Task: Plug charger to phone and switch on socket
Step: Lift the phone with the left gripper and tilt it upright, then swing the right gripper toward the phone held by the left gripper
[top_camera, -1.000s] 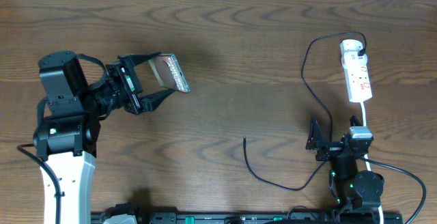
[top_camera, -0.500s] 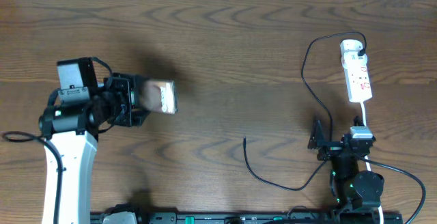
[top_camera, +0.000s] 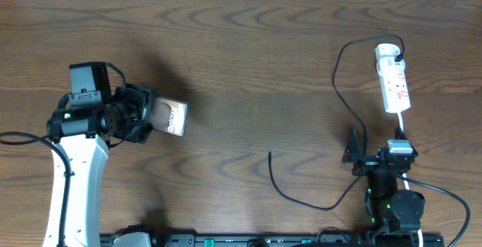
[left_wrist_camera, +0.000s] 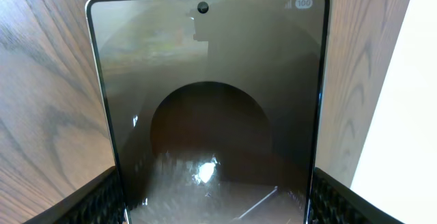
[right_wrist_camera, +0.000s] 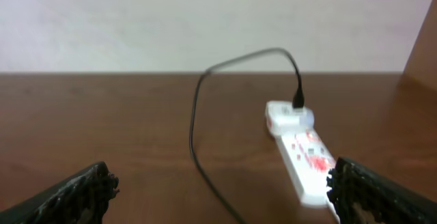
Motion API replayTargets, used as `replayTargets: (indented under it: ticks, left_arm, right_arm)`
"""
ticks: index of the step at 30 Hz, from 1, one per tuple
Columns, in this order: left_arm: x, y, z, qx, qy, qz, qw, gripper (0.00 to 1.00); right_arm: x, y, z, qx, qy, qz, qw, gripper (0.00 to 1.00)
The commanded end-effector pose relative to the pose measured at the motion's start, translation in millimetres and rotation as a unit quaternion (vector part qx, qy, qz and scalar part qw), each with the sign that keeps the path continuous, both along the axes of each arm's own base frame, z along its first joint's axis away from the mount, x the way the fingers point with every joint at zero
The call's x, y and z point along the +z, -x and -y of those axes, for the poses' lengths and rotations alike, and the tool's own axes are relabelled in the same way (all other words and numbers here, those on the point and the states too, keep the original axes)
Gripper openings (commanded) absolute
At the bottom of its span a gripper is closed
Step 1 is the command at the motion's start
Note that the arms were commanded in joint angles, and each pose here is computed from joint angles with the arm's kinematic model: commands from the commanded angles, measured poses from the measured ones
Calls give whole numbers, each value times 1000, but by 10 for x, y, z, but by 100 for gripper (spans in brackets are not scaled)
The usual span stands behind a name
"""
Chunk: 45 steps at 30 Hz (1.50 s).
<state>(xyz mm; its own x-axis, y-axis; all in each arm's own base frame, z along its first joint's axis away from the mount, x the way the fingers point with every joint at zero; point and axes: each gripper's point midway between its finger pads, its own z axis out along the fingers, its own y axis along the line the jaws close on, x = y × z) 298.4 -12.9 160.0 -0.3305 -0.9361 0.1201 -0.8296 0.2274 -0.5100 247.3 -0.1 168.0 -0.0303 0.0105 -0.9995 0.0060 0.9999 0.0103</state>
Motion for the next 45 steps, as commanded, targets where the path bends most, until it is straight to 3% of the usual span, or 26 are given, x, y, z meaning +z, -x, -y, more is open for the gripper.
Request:
replayTargets:
  ticks: [1, 9, 14, 17, 20, 23, 27, 30, 35, 40, 42, 45]
  left_arm:
    - [98, -60, -64, -6, -21, 18, 1000, 7]
    - [100, -64, -65, -6, -21, 19, 1000, 7]
    - [107, -78, -68, -4, -21, 22, 1000, 7]
    - [107, -78, -68, -4, -21, 22, 1000, 7]
    - [107, -78, -68, 3, -17, 19, 1000, 7]
    - [106, -77, -68, 18, -9, 15, 1000, 7]
    - [106, -76, -69, 57, 12, 3, 998, 7]
    - [100, -75, -87, 93, 26, -7, 995, 7]
    - [86, -69, -123, 141, 40, -22, 989, 7]
    - [21, -38, -186, 187, 42, -44, 980, 7]
    - [-15, -24, -203, 204, 43, -56, 976, 7]
    - [-77, -22, -270, 215, 24, -64, 974, 7]
  right_arm:
    - [180, 10, -153, 43, 0, 36, 998, 99]
    - [603, 42, -121, 33, 0, -1, 999, 99]
    - [1030, -214, -230, 63, -5, -73, 995, 99]
    - [1248, -500, -494, 137, -22, -149, 979, 99]
    - [1439, -731, -911, 257, -66, -221, 939, 99]
    - [1636, -932, -1374, 404, -136, -266, 865, 99]
    - [1723, -1210, -1726, 554, -192, -250, 770, 99]
    - [1522, -1429, -1872, 586, -225, -260, 733, 99]
    - [890, -1768, -2246, 558, -331, -369, 666, 99]
    - [369, -1726, -2806, 548, -374, -452, 596, 99]
    - [266, -1665, -3007, 548, -371, -466, 587, 99]
    - [197, -1593, -3246, 540, -356, -472, 599, 99]
